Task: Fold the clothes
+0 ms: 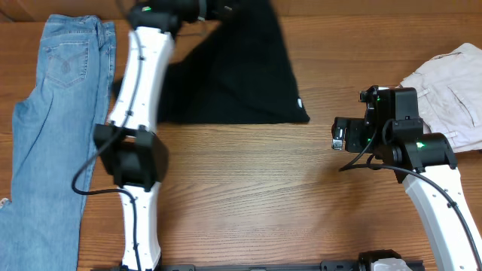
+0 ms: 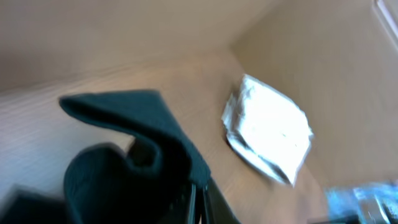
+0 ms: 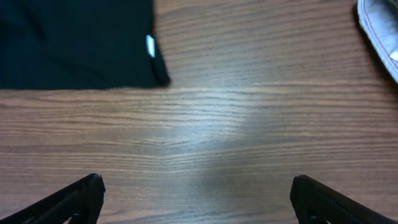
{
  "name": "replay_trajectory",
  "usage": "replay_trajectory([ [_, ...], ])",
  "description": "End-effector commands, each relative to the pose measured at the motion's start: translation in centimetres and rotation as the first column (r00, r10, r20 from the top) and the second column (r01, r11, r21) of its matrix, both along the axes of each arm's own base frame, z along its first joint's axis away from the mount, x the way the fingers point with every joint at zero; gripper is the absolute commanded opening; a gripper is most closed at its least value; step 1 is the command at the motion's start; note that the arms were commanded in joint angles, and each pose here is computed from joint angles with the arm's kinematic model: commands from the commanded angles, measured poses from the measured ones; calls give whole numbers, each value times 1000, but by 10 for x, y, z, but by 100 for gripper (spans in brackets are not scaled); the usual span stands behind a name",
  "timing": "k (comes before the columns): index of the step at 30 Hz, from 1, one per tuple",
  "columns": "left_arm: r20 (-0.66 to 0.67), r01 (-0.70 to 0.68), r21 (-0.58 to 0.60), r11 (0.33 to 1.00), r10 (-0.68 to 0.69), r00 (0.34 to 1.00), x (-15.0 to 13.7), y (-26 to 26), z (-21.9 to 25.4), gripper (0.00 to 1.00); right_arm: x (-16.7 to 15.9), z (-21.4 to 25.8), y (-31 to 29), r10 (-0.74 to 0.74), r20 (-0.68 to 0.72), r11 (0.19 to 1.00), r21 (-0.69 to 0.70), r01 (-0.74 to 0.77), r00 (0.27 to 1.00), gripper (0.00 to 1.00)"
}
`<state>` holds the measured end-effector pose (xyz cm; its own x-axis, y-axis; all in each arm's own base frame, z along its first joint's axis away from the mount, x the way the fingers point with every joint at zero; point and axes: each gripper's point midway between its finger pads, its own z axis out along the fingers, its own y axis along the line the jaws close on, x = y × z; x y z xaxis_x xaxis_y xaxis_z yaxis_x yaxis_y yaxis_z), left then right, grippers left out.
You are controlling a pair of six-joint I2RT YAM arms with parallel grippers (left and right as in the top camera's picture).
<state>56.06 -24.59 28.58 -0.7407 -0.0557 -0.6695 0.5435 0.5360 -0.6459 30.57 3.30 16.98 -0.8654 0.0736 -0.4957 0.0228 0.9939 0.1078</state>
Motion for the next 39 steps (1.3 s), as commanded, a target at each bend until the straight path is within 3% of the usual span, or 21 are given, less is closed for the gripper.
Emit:
replay_trajectory([
  [1,64,10,233,972,-25,998,-24,-11,-10,4,11,16,0,-6,62,1000,10,6,998,100],
  [4,-17,43,358,933,-39,999,-45,-9,-38,4,17,19,3,1,85,1000,23,-3,996,100],
  [11,-214,174,506,845,-72,974,-95,10,-77,4,26,5,36,96,50,980,170,-103,994,100],
  [15,-370,326,542,775,-129,920,-139,27,-95,4,32,-18,49,134,-16,964,235,-127,991,100],
  [17,-441,384,548,743,-134,888,-157,34,-102,13,36,-28,50,136,-37,963,239,-123,990,100],
  [22,-533,423,593,686,-60,844,-169,50,-135,19,47,-41,63,175,-46,941,303,-153,984,100],
  [25,-601,473,588,655,-37,798,-182,57,-156,15,50,-39,69,193,-27,927,334,-173,981,100],
  [28,-663,521,578,629,-10,749,-197,65,-176,4,53,-36,70,196,-9,924,337,-181,981,100],
  [30,-679,536,587,607,8,734,-202,71,-186,4,53,-35,72,202,-4,919,346,-188,979,100],
  [36,-630,479,627,614,38,775,-185,70,-193,4,48,-32,95,270,6,877,411,-248,963,100],
  [39,-580,427,646,633,43,813,-169,65,-195,11,42,-38,107,312,-10,869,408,-281,950,100],
])
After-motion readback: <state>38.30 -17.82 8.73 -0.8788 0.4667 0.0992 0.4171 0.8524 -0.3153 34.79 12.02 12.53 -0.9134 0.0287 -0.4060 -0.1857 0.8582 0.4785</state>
